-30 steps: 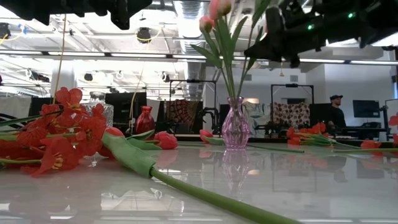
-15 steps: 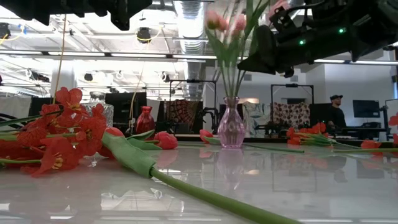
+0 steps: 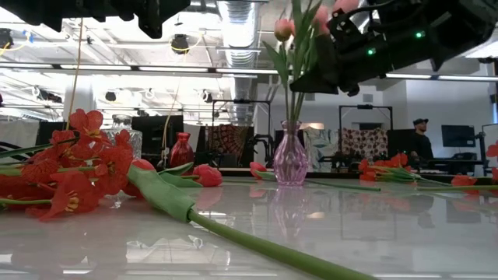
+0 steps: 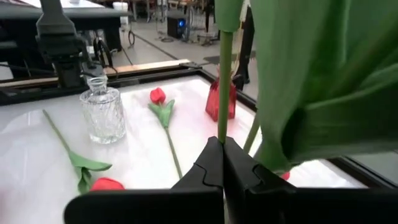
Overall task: Sort flowers into vase by color
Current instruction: Put the pink tulip into the purple vase
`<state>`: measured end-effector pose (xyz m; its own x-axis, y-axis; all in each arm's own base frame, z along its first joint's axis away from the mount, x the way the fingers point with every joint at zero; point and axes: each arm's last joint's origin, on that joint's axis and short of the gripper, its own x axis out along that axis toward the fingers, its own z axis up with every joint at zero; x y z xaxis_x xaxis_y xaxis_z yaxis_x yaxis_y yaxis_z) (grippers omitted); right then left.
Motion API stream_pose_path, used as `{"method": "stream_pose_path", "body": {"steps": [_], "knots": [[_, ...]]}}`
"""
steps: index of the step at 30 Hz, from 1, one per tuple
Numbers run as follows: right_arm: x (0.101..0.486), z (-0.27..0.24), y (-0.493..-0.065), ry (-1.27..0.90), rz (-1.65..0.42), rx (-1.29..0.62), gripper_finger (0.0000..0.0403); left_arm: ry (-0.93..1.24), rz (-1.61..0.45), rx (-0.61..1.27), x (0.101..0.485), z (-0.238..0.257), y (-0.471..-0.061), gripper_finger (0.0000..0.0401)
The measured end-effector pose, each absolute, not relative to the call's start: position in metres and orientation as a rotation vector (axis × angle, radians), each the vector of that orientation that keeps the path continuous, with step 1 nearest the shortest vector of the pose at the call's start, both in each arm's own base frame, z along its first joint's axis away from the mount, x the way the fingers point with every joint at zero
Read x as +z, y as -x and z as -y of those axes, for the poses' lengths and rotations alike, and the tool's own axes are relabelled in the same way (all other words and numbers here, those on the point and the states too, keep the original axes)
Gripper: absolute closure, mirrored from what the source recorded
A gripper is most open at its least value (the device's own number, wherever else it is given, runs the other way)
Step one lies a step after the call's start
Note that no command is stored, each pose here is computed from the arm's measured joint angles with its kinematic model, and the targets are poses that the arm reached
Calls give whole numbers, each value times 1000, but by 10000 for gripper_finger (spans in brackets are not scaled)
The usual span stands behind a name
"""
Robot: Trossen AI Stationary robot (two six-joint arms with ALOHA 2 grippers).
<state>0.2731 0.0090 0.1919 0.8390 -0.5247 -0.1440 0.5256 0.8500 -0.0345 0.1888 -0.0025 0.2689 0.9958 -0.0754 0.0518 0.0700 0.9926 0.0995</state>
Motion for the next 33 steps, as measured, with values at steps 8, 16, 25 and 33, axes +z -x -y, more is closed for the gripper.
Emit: {"method": "stream_pose_path", "body": {"steps": [8,16,25,33], "knots": [[195,1,-280,-38,-203,-551,383,-97,53,-81,269,3,-189,161],[191,5,-279,-51,-240,-548,383,-94,33,-84,267,3,-189,161],[188,5,-278,-42,-281,-525,382,-94,31,-85,266,3,-189,161],[187,5,-278,-21,-296,-523,370,-84,31,-85,267,3,-189,161]]}}
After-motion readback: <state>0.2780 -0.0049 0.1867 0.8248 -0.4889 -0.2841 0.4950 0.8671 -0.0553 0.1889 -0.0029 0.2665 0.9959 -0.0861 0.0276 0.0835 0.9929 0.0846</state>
